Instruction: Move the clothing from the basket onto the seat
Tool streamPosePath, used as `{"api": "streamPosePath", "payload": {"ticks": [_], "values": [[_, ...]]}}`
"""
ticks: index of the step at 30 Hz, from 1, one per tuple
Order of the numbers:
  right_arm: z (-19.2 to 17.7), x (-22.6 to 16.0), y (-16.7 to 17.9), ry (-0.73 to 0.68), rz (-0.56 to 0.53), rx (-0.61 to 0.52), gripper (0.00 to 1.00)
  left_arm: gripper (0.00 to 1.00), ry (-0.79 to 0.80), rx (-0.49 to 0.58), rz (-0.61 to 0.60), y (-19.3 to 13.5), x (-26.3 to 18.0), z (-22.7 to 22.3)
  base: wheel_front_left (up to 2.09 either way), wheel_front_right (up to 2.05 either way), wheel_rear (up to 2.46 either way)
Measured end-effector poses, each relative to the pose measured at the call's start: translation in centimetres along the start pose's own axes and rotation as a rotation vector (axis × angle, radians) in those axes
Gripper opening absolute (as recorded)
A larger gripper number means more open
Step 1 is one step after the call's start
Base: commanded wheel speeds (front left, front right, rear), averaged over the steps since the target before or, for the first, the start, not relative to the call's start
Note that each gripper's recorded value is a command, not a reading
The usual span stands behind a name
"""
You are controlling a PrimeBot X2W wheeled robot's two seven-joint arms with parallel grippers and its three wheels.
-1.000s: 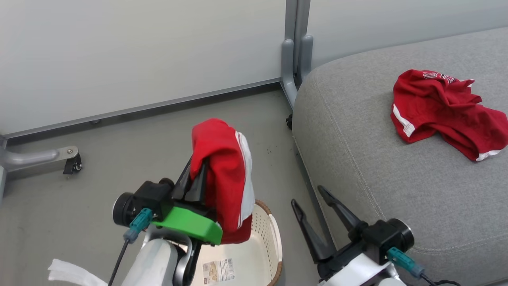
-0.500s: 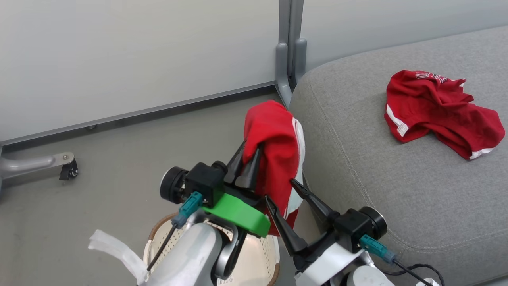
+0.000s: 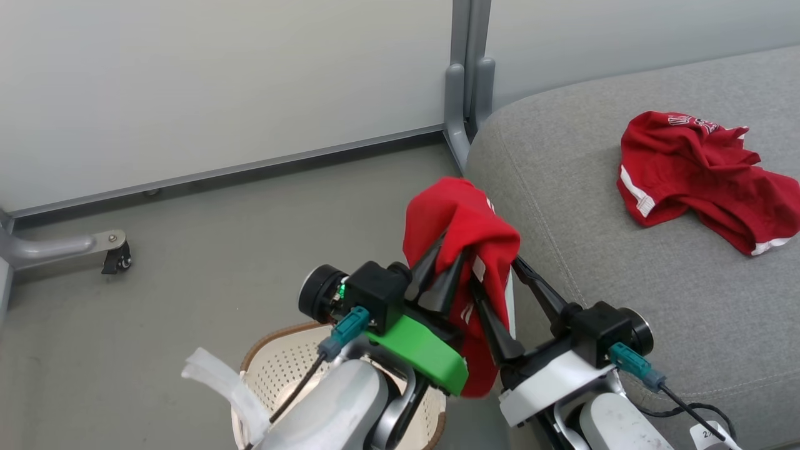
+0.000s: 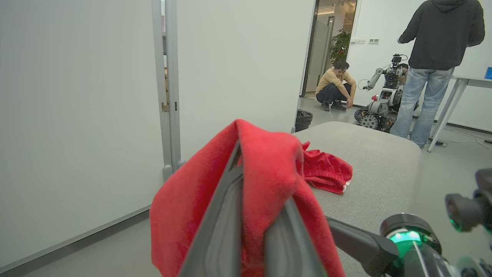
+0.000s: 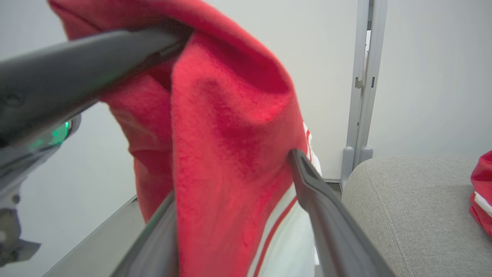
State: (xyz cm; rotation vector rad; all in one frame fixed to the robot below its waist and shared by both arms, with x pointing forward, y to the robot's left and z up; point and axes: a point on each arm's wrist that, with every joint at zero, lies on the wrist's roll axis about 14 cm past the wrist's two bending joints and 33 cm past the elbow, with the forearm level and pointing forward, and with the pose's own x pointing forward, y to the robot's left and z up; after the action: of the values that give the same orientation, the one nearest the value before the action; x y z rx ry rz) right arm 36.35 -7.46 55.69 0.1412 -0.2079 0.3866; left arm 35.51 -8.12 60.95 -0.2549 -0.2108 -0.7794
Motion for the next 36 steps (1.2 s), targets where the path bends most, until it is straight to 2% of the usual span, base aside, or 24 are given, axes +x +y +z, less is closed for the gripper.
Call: {"api": "streamPosePath", "payload": {"ticks": [3, 4, 5, 6, 12, 28, 29, 30, 31, 36], "values": [[-0.7, 0.0, 0.9, 0.021, 0.027, 0.0, 1.0, 0.0, 0.01, -0.003, -0.022, -0.5, 0.0, -0.3, 0.0, 0.0, 0.0], [-0.9, -0.1, 1.2, 0.03, 0.038, -0.004, 0.76, 0.0, 0.012, -0.005, -0.023, -0.6, 0.0, -0.3, 0.0, 0.0, 0.0], [-1.1, -0.1, 1.6, 0.036, 0.049, -0.005, 0.43, 0.0, 0.013, -0.004, -0.025, -0.6, 0.0, -0.3, 0.0, 0.0, 0.0], [-1.3, -0.1, 1.8, 0.041, 0.058, -0.011, 0.0, 0.0, 0.013, -0.003, -0.026, -0.7, 0.0, -0.3, 0.0, 0.0, 0.0], [-1.5, -0.1, 1.8, 0.05, 0.058, -0.014, 0.0, 0.0, 0.015, -0.005, -0.029, -0.7, 0.1, -0.5, 0.0, 0.0, 0.0], [-1.3, 0.0, -1.2, 0.039, -0.033, 0.009, 0.0, 0.0, 0.072, -0.004, -0.014, 0.3, -0.8, -2.0, 0.0, 0.0, 0.0], [-1.3, 0.0, -1.3, 0.039, -0.036, 0.009, 0.0, 0.34, 0.081, -0.008, -0.021, 0.2, -0.9, -2.2, 0.0, 0.0, 0.0], [-1.3, 0.0, -1.3, 0.039, -0.038, 0.009, 0.0, 0.6, 0.093, -0.011, -0.029, 0.0, -0.9, -2.4, 0.0, 0.0, 0.0], [-1.3, 0.0, -1.4, 0.039, -0.04, 0.009, 0.0, 1.0, 0.109, -0.013, -0.037, -0.1, -1.0, -2.6, 0.0, 0.0, 0.0], [-1.3, 0.0, -1.6, 0.04, -0.045, 0.009, 0.0, 1.0, 0.157, -0.009, -0.065, -0.3, -1.5, -3.2, 0.0, 0.0, 0.0]]}}
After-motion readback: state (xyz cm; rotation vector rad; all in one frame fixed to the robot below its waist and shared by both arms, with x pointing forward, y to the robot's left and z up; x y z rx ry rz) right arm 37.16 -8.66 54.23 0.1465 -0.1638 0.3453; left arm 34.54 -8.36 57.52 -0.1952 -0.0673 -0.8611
